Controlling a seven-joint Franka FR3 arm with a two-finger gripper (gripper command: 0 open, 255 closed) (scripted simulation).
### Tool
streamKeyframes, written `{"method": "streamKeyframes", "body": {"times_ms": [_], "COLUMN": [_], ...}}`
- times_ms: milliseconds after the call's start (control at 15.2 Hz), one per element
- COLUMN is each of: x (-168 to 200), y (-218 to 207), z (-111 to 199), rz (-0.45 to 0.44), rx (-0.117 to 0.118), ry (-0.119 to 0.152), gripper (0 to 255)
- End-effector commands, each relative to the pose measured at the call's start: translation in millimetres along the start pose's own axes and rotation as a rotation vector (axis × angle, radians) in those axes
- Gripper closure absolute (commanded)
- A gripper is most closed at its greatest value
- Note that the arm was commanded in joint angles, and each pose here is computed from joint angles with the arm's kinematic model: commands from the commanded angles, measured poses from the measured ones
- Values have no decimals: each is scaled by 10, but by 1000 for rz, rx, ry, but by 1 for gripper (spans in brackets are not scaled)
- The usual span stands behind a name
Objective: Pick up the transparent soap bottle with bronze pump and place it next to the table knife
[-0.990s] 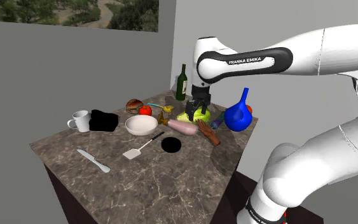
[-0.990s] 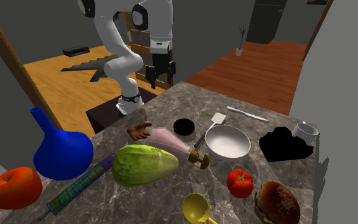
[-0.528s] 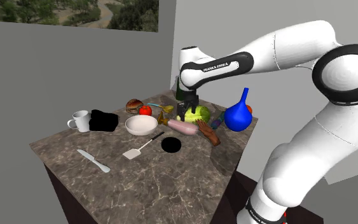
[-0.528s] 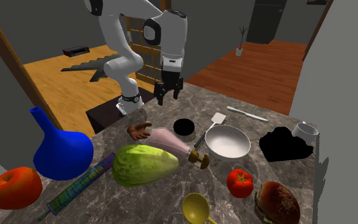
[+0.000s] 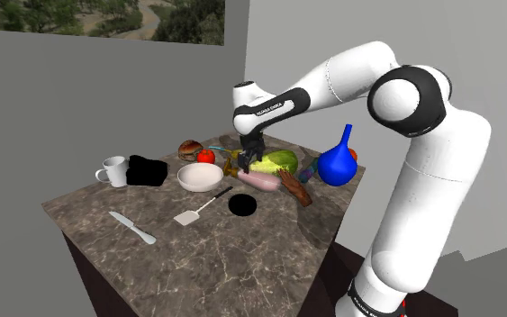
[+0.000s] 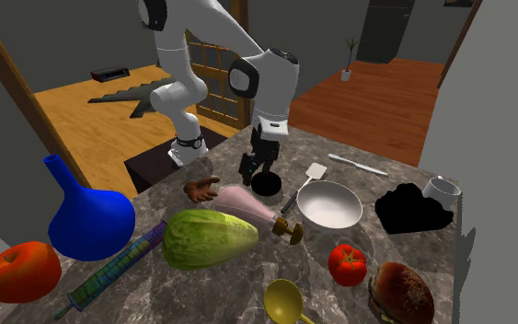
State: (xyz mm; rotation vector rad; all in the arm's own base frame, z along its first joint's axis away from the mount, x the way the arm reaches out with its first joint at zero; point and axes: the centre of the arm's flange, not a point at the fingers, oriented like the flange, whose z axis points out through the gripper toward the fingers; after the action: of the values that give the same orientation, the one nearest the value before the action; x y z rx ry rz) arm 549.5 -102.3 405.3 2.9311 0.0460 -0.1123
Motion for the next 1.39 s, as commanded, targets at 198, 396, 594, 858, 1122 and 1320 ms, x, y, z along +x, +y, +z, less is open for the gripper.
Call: {"method": "streamKeyframes", "body": {"times_ms": [198, 396, 594, 858, 1122, 1320], "x": [591, 878, 875, 870, 870, 870], "y": [59, 92, 104, 120, 122, 122], "z": [301, 469, 627, 837, 868, 868], "rz": [-55, -81, -81, -81, -81, -81], "rx": [-50, -74, -74, -74, -74, -74], "ry": [-15, -23, -23, -23, -23, -23], "gripper": [0, 0, 0, 0, 0, 0]}}
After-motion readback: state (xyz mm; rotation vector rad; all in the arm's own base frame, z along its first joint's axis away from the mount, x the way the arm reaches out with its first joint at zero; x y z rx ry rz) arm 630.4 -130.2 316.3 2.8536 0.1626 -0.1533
